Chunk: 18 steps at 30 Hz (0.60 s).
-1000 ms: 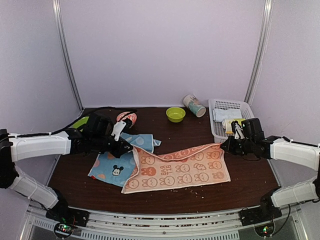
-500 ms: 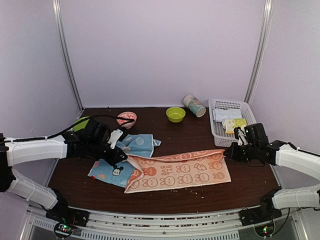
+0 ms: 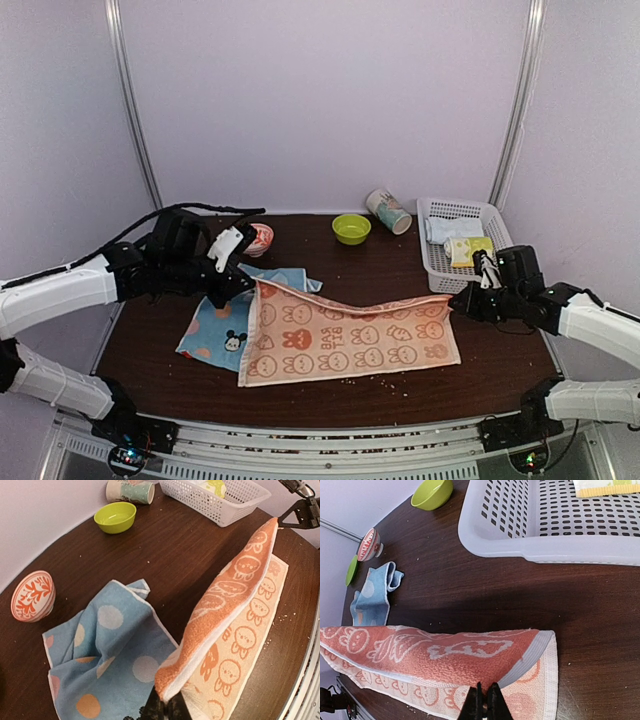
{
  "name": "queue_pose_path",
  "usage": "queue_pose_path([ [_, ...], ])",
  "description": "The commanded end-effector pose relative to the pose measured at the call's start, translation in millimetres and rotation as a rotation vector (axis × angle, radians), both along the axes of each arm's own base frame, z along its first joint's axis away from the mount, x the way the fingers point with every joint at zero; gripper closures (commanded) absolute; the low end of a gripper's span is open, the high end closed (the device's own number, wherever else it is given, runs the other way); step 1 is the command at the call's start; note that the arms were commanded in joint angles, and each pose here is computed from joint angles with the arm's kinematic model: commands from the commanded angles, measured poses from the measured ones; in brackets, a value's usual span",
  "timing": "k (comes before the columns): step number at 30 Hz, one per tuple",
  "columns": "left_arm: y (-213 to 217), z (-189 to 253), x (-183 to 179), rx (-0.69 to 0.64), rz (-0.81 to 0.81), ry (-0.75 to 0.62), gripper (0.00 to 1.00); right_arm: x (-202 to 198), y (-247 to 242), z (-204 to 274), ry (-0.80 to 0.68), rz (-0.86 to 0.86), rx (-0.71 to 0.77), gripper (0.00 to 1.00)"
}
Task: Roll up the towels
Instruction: Fold the towel at the center of the board.
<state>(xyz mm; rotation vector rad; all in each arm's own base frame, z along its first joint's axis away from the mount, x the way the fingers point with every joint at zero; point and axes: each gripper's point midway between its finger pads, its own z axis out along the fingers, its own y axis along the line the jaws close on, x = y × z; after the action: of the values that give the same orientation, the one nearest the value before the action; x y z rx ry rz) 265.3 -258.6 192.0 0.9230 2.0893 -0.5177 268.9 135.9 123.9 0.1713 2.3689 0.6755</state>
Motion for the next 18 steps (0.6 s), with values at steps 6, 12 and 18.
queue_pose_path([
  [6,-13.1,-15.2,-3.8,0.071,-0.199,-0.135,1.0,0.3,6.3,2.0,-0.001,0.008,0.006,1.0],
  [12,-6.3,-40.7,-17.4,0.105,-0.235,-0.197,1.0,-5.0,3.2,-8.2,0.035,0.005,-0.026,1.0],
  [18,6.1,-62.2,-19.0,0.211,-0.246,-0.193,1.0,-9.8,-0.4,-14.7,0.057,-0.003,-0.042,1.0],
])
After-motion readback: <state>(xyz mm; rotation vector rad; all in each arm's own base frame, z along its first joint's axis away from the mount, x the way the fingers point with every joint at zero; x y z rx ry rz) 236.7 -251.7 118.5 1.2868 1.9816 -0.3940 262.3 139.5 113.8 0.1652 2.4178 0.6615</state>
